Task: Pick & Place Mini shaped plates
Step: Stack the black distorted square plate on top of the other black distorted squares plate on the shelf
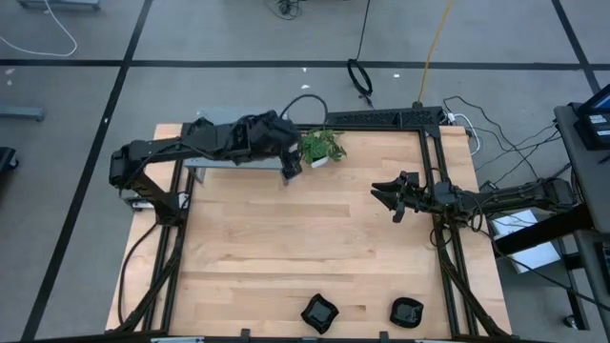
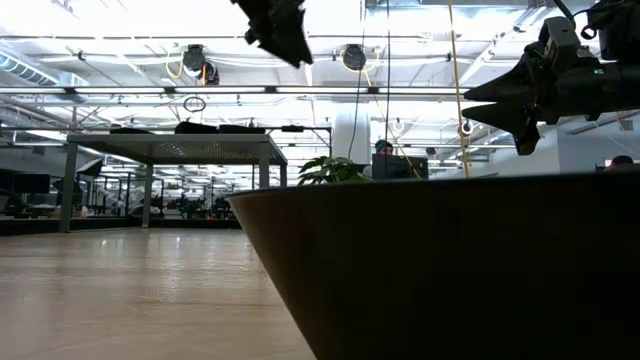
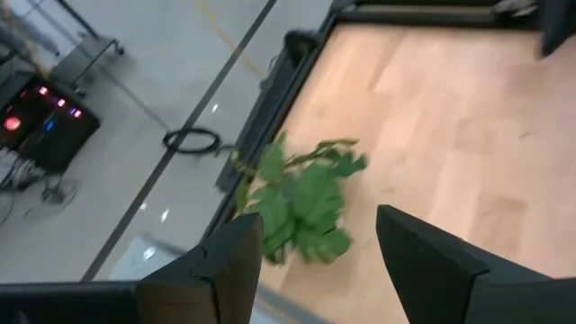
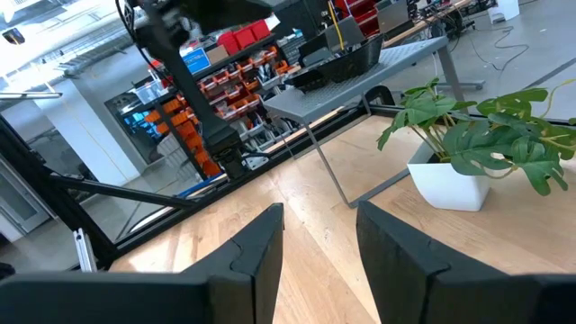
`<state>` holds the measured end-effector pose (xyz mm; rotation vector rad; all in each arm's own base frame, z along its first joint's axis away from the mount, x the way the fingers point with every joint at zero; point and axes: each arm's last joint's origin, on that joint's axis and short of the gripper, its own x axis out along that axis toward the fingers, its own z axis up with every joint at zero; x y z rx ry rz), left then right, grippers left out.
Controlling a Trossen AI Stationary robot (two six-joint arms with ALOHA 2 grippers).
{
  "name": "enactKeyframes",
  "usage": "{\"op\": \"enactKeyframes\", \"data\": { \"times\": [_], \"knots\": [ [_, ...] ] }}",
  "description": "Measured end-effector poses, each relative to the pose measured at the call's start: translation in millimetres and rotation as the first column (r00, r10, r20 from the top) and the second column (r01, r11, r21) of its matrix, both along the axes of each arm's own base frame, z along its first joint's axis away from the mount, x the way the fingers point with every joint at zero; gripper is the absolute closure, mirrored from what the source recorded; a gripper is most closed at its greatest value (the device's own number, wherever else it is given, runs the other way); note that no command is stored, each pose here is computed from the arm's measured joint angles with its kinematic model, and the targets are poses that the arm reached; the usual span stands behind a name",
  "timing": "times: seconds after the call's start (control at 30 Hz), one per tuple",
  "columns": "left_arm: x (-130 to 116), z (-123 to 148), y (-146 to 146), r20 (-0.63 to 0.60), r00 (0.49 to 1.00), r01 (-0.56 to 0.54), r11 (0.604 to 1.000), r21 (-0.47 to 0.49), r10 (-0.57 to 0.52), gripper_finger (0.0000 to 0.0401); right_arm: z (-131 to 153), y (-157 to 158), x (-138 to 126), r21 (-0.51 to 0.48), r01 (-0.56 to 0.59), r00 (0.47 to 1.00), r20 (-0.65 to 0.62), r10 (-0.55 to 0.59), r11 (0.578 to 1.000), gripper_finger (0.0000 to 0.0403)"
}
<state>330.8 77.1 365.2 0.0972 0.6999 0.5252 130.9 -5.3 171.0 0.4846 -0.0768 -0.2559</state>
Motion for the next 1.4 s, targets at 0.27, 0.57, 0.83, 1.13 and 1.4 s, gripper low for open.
{"op": "enactKeyframes", "data": {
  "times": [0.27,0.57,0.83,1.13,1.4],
  "knots": [
    [13.2,10.1,-31.9,0.171,0.984,0.053,0.998,-0.038,-0.046,0.0178,0.3,0.0,0.0,-0.024,0.000,1.000,-0.004,-0.001,1.000,0.0273],
    [25.6,32.0,-64.8,0.460,0.886,0.121,0.988,-0.100,-0.062,0.0178,0.7,0.0,0.0,-0.025,0.001,1.000,0.001,-0.001,1.000,0.0273],
    [26.7,34.7,-105.2,0.543,0.830,0.320,0.907,-0.274,-0.130,0.0178,0.7,0.0,0.0,-0.025,0.001,1.000,0.000,-0.001,1.000,0.0273],
    [18.3,34.0,-159.7,0.564,0.807,0.465,0.777,-0.425,-0.175,0.0178,6.9,-0.1,-0.4,-0.023,0.004,0.998,0.066,-0.003,1.000,0.0273],
    [14.7,3.0,-217.2,0.458,0.848,0.495,0.708,-0.505,-0.266,0.0178,30.4,1.7,-5.1,0.215,-0.119,0.926,0.377,0.030,0.969,0.0273]
  ]
}}
